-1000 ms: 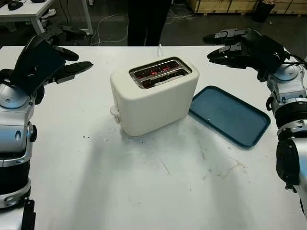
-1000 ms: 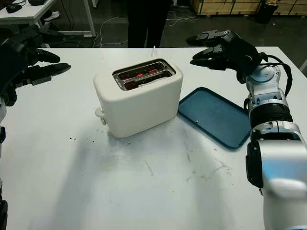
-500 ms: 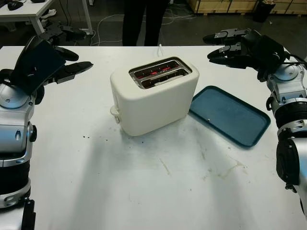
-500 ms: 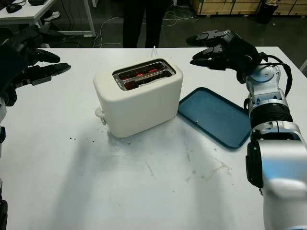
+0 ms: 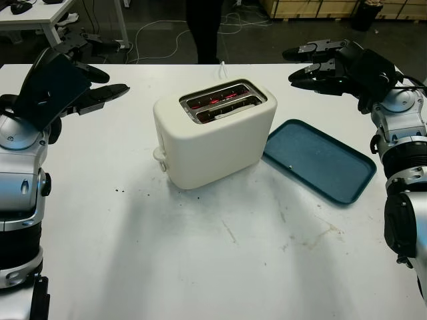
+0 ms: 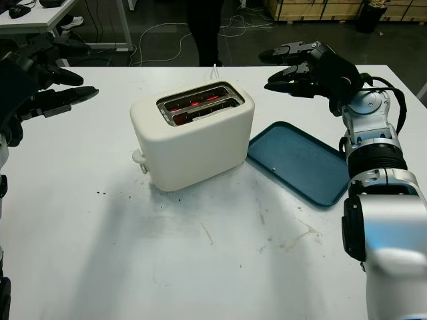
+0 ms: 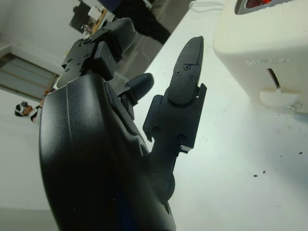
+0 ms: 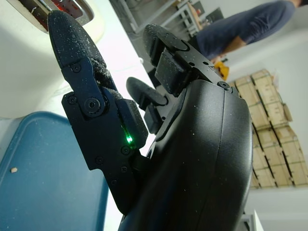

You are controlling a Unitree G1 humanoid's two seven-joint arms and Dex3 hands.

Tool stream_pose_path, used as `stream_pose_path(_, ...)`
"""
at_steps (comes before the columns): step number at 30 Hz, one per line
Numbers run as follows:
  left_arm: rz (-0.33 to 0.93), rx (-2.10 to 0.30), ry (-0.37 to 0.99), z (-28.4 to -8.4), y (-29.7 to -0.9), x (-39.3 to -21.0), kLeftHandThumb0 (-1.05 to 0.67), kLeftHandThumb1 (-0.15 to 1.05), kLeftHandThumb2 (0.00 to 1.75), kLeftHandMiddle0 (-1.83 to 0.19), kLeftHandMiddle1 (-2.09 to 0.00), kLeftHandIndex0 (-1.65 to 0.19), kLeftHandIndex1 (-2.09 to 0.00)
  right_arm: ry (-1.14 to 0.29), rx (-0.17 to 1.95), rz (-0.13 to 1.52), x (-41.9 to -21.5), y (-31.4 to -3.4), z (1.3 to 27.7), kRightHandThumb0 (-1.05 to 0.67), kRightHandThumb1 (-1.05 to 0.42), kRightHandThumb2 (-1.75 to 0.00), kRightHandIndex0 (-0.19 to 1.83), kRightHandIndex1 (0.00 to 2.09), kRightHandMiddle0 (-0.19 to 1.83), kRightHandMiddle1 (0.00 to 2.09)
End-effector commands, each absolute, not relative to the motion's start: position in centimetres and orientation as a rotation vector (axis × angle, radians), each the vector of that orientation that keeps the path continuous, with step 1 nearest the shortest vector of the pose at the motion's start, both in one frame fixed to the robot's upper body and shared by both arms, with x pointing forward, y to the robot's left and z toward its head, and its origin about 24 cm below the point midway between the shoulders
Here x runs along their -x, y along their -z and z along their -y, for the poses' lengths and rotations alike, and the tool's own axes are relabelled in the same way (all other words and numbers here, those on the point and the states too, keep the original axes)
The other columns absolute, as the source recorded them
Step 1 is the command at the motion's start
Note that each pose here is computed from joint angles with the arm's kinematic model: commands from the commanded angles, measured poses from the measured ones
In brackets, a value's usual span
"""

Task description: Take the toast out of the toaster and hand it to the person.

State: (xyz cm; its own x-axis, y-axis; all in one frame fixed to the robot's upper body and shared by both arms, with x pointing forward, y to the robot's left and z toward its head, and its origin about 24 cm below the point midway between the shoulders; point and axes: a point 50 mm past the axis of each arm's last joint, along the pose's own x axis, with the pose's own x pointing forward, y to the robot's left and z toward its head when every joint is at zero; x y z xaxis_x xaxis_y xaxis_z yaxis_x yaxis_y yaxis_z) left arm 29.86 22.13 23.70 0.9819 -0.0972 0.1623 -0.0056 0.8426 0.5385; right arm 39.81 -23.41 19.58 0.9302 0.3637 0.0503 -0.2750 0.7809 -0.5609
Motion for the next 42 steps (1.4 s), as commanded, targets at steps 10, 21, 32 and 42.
stream_pose_path(10, 0.205, -0.58, 0.039, -22.04, -24.14, -29.81, -0.34, 0.9, 0.0, -0.05, -1.29, -0.18, -0.8, -0.351, 0.56, 0.177, -39.81, -19.72, 23.28, -0.87, -0.81, 0.0, 0.56, 0.59, 0.75, 0.0)
stream_pose_path(21, 0.211, -0.588, 0.036, -22.05, -24.17, -29.81, -0.33, 0.9, 0.0, -0.08, -1.29, -0.19, -0.8, -0.349, 0.554, 0.175, -39.84, -19.75, 23.26, -0.87, -0.8, 0.0, 0.55, 0.59, 0.74, 0.0)
stream_pose_path(32, 0.203, -0.575, 0.037, -21.94, -24.28, -29.9, -0.32, 0.9, 0.0, -0.07, -1.31, -0.17, -0.8, -0.346, 0.562, 0.175, -39.87, -19.91, 23.28, -0.86, -0.8, 0.0, 0.56, 0.58, 0.74, 0.0)
stream_pose_path(42, 0.204, -0.574, 0.038, -22.01, -24.15, -29.88, -0.35, 0.89, 0.0, -0.06, -1.33, -0.17, -0.82, -0.346, 0.548, 0.172, -39.86, -19.75, 23.3, -0.87, -0.8, 0.0, 0.56, 0.59, 0.75, 0.01)
